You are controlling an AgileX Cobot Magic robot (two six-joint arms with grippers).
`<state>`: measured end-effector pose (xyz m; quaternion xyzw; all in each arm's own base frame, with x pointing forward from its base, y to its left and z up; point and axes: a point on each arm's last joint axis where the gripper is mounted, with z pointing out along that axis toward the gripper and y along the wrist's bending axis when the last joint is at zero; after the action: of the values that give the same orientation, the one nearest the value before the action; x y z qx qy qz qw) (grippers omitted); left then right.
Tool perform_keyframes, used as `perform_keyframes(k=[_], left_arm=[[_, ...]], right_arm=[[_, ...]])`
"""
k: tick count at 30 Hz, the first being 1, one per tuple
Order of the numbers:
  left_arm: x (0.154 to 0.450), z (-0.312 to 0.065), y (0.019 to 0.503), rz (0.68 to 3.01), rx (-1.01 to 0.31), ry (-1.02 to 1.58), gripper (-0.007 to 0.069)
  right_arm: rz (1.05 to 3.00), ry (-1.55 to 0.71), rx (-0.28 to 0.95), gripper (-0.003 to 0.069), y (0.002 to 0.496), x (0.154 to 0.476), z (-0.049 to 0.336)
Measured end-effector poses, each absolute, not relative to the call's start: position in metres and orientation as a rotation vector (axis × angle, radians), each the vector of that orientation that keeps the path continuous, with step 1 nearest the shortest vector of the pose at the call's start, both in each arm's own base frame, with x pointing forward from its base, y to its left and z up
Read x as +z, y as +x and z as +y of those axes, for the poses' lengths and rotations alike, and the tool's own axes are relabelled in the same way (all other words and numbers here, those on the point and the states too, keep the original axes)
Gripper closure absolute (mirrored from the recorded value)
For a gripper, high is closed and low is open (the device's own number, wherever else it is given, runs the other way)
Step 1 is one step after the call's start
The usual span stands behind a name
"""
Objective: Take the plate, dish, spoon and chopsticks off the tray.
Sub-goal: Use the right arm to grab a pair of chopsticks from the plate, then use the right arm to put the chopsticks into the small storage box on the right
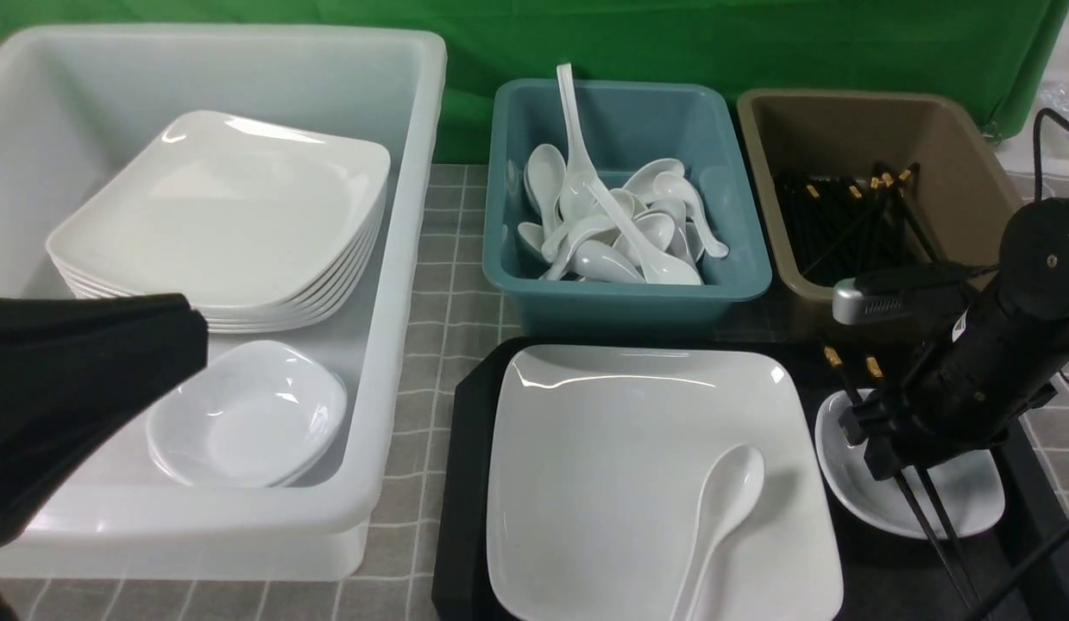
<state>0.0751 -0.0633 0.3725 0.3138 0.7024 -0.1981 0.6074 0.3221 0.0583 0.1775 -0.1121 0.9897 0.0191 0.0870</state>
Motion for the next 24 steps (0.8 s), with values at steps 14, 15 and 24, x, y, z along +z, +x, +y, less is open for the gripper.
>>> perform_keyframes(k=[14, 15, 24], left_arm=[[0.372, -0.063, 0.075, 1.626, -0.461, 0.727, 0.0615], [0.372, -0.063, 0.075, 1.626, -0.461, 0.727, 0.0615], [0.381, -0.063, 0.077, 1.548, -0.472, 0.660, 0.0615]], right_arm=[[2.955, -0.622, 0.040, 0.0520, 0.313, 0.185, 0.062], [2.952, -0.642, 0.040, 0.0520, 0.312, 0.186, 0.063], [2.649, -0.759, 0.233, 0.0520, 0.294, 0.271, 0.100]])
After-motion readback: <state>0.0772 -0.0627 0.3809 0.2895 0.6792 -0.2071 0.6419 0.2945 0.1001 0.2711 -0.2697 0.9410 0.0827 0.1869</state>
